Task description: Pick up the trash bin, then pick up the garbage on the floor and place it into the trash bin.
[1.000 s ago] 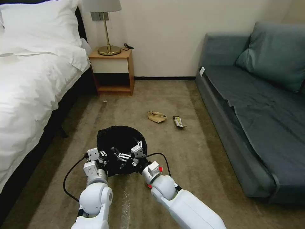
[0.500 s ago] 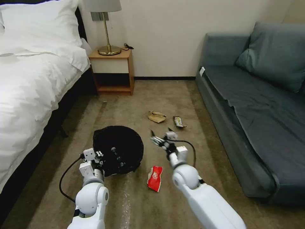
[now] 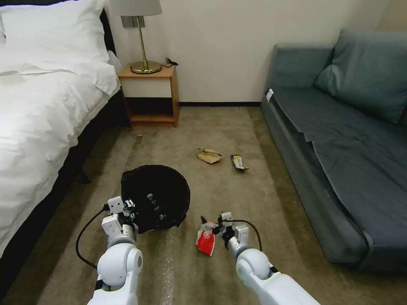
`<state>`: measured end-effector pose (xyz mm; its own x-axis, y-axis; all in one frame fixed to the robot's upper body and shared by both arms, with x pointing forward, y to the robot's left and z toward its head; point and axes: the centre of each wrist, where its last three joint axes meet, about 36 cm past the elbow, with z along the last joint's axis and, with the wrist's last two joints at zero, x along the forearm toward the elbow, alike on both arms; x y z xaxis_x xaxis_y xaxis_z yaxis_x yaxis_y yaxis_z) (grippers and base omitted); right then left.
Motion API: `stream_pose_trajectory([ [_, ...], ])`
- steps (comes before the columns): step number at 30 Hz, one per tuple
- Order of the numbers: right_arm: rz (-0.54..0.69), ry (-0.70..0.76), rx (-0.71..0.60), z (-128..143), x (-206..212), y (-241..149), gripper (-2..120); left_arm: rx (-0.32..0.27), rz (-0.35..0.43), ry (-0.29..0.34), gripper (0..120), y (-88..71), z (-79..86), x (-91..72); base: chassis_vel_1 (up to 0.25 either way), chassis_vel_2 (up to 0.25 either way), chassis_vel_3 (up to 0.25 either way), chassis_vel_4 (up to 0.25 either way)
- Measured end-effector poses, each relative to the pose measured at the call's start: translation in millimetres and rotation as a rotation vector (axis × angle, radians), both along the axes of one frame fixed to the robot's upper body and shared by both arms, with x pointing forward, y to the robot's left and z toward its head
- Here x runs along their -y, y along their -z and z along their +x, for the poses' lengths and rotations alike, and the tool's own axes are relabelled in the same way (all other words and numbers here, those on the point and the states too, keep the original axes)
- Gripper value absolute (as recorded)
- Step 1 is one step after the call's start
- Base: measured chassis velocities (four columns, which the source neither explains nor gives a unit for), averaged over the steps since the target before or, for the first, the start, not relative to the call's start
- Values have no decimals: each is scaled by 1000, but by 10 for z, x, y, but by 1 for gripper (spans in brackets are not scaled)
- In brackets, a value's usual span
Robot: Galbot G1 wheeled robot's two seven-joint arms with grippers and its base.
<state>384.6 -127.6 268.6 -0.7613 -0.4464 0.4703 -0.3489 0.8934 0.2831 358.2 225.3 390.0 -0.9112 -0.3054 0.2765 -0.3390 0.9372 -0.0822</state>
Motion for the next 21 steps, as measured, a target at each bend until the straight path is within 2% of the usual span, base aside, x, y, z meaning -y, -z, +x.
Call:
stream_pose_trajectory([
  [2,11,-9,-33,4,-42,-11,100,0,-2,-2,3,6,-7,5,0,0,0,0],
  [4,31,-33,-132,32,-211,-40,100,0,-3,-4,3,14,-14,23,0,0,0,0],
  [11,-3,-75,-215,72,-475,67,100,-1,-2,-5,3,18,-28,37,0,0,0,0],
  [21,-65,-57,-230,124,-479,387,100,-1,0,-5,3,36,-29,28,0,0,0,0],
])
